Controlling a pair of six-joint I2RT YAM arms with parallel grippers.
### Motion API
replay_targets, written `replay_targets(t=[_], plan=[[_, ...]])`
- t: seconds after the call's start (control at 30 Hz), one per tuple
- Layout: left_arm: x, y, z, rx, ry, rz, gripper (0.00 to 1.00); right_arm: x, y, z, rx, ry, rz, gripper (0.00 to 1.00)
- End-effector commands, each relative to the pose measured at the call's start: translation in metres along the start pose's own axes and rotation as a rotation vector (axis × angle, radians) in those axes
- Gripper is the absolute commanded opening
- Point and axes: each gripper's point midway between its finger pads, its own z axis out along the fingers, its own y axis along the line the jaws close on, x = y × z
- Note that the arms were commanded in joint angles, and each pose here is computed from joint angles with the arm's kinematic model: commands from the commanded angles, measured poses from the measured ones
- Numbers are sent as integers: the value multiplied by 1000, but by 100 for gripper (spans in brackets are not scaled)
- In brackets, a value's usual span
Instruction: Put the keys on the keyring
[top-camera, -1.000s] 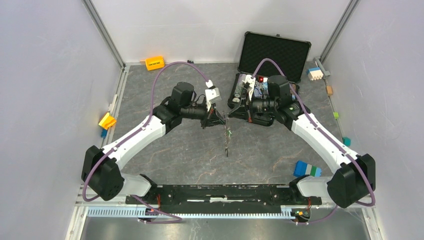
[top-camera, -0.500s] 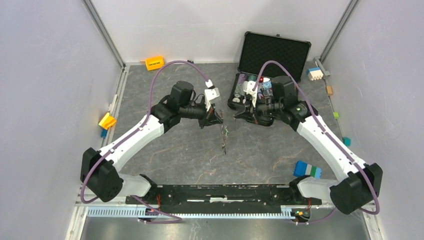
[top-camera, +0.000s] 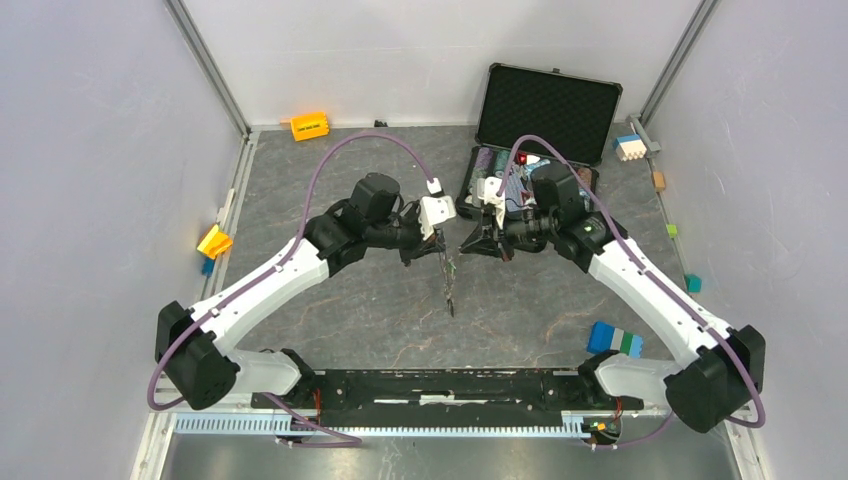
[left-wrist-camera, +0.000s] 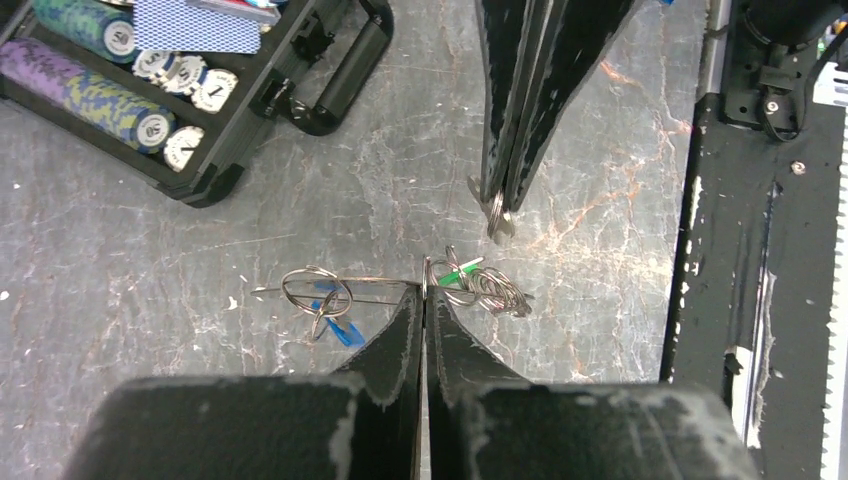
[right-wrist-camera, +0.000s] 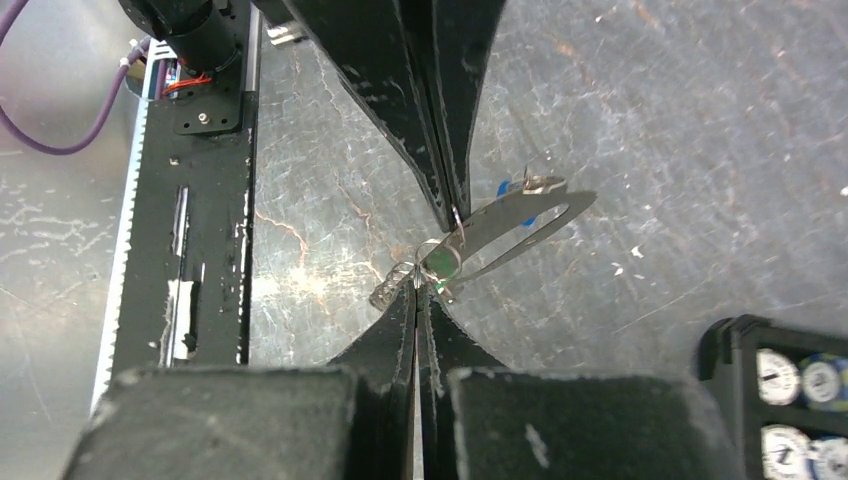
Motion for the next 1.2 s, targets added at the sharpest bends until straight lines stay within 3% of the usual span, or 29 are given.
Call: replay_targets(t=[0.0,0.27,0.67,1.17], plan=[[-34,12,-12,-75,-72,33,2,-3,-4,11,-4,-51,84,0],[-32,22,-10,-174,-43,22,2,0,-10,25,-29,-79,200,0],[-28,26,-12,-252,-18,118,2,6,-23,29,-39,-119,342,0],[-22,16,-6,-222,2,180,2,4,-27,25,-30,-129,339,0]])
